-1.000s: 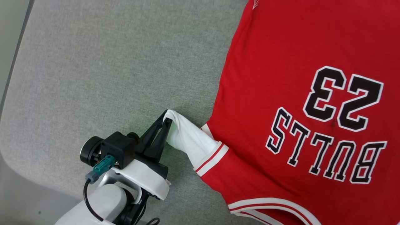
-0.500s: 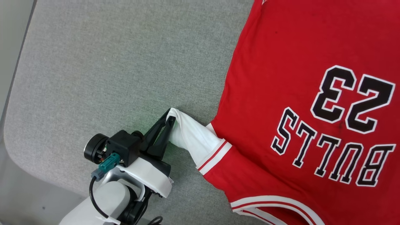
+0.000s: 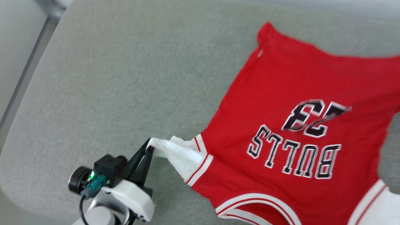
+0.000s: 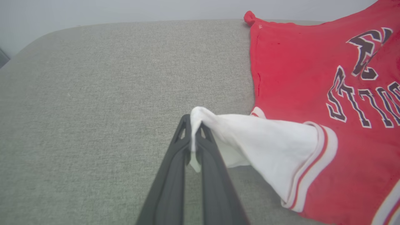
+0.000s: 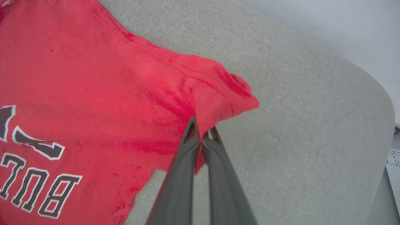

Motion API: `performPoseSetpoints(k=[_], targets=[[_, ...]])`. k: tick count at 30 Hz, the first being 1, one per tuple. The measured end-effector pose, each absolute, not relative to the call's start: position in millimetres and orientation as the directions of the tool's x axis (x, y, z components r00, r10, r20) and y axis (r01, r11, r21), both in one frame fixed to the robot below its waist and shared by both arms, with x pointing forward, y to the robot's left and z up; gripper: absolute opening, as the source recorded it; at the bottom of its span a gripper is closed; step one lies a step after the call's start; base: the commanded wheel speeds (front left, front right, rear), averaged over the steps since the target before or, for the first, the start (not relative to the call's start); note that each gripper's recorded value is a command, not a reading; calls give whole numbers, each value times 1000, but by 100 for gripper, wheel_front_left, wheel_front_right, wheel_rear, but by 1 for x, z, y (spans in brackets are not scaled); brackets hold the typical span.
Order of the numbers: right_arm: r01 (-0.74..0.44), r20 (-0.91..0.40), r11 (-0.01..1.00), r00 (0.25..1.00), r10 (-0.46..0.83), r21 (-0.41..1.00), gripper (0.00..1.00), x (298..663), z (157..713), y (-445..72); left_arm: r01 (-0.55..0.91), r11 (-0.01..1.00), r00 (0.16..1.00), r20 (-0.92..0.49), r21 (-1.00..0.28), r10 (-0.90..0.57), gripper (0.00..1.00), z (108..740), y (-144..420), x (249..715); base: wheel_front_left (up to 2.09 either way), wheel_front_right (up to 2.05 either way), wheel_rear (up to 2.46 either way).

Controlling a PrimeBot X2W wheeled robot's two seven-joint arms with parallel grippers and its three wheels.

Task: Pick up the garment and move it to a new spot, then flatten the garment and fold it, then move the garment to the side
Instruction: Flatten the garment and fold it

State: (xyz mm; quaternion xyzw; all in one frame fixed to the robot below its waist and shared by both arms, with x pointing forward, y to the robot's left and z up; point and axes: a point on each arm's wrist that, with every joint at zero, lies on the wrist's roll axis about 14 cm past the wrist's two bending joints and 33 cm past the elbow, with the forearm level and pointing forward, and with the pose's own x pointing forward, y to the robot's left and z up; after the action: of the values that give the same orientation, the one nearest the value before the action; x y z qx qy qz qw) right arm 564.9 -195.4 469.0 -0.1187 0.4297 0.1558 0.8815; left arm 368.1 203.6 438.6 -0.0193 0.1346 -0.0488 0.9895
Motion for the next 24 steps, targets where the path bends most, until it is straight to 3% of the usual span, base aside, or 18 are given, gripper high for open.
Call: performPoseSetpoints(k=[5, 13, 24], targets=[[-380, -798, 921, 580, 163, -89, 0, 509, 482, -228, 110, 992, 962, -245, -54, -120, 0, 448, 198, 360, 0, 0, 0], [-296, -854, 955, 503, 133, -25, 0, 401, 455, -278, 169, 984, 961, -212, -57, -177, 0, 459, 180, 359, 0, 0, 0], [-58, -929, 982, 319, 190, 181, 0, 273, 367, -280, 193, 979, 956, -215, -57, -201, 0, 458, 173, 359, 0, 0, 0]])
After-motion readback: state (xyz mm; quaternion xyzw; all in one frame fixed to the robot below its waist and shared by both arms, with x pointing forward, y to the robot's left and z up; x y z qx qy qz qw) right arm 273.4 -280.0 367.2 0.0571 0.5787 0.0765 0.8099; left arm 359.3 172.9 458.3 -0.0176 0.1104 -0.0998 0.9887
